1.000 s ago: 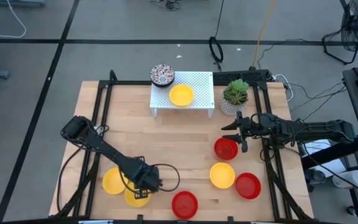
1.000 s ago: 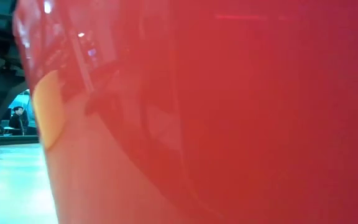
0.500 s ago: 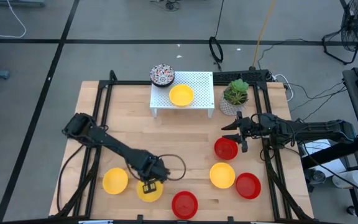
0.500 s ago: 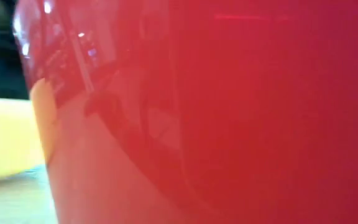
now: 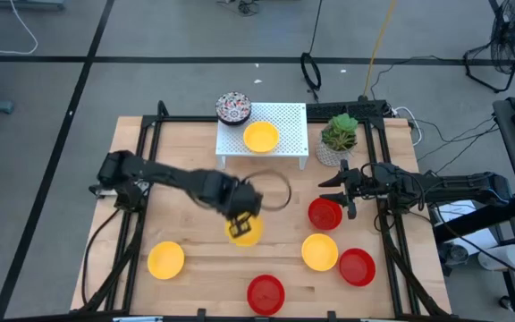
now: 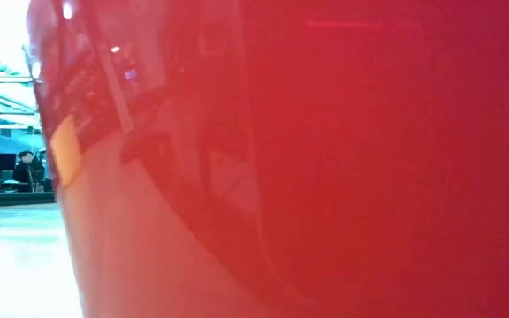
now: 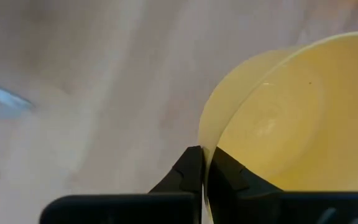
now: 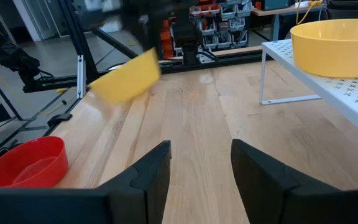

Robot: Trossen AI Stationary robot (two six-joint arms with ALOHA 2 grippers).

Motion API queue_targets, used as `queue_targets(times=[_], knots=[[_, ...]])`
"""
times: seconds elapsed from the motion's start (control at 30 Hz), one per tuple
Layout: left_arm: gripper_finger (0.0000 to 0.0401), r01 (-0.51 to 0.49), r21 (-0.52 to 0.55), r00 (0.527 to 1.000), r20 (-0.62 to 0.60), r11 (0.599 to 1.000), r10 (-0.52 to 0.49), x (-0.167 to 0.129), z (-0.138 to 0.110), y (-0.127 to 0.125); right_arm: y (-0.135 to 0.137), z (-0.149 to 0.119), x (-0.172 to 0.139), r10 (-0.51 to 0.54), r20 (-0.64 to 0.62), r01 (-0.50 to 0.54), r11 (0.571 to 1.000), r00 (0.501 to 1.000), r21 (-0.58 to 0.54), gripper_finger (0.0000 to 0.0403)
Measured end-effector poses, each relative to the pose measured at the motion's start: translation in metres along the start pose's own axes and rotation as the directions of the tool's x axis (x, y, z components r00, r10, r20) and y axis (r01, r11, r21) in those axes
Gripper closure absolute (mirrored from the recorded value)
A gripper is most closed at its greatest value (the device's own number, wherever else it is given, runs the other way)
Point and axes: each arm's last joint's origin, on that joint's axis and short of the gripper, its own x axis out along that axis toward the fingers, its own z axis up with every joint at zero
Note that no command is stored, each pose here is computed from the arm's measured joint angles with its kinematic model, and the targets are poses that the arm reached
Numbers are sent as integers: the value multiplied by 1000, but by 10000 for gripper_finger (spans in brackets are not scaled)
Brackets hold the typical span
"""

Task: Pick & Place Mini bowls
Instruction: Stack the yellow bowl on the yellow bowl on the shelf

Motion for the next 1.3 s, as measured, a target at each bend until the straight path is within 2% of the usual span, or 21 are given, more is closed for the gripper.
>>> queue_targets(times=[0.2,0.4,0.57,0.73,0.97,1.13,1.3], knots=[[390,-79,4,974,212,997,76,-35,40,35,0,0,0,3,-1,-3,1000,1000,-11,248],[388,-144,-51,930,334,988,153,-66,67,75,0,-1,0,1,-10,-1,1000,1000,-10,248],[394,-163,-115,891,409,980,196,-76,84,107,0,-1,0,2,-9,-2,1000,1000,-10,248],[387,-138,-163,890,413,977,195,-72,96,139,0,-1,0,2,-8,-2,1000,1000,-10,248],[395,-150,-213,890,397,966,225,-68,101,165,0,-2,0,0,-20,0,1000,1000,-8,248],[384,-157,-235,888,392,959,241,-68,102,175,0,-2,0,0,-23,0,1000,1000,-8,248],[395,-165,-247,896,366,955,249,-58,107,181,0,-2,0,-1,-24,1,1000,1000,-8,248]])
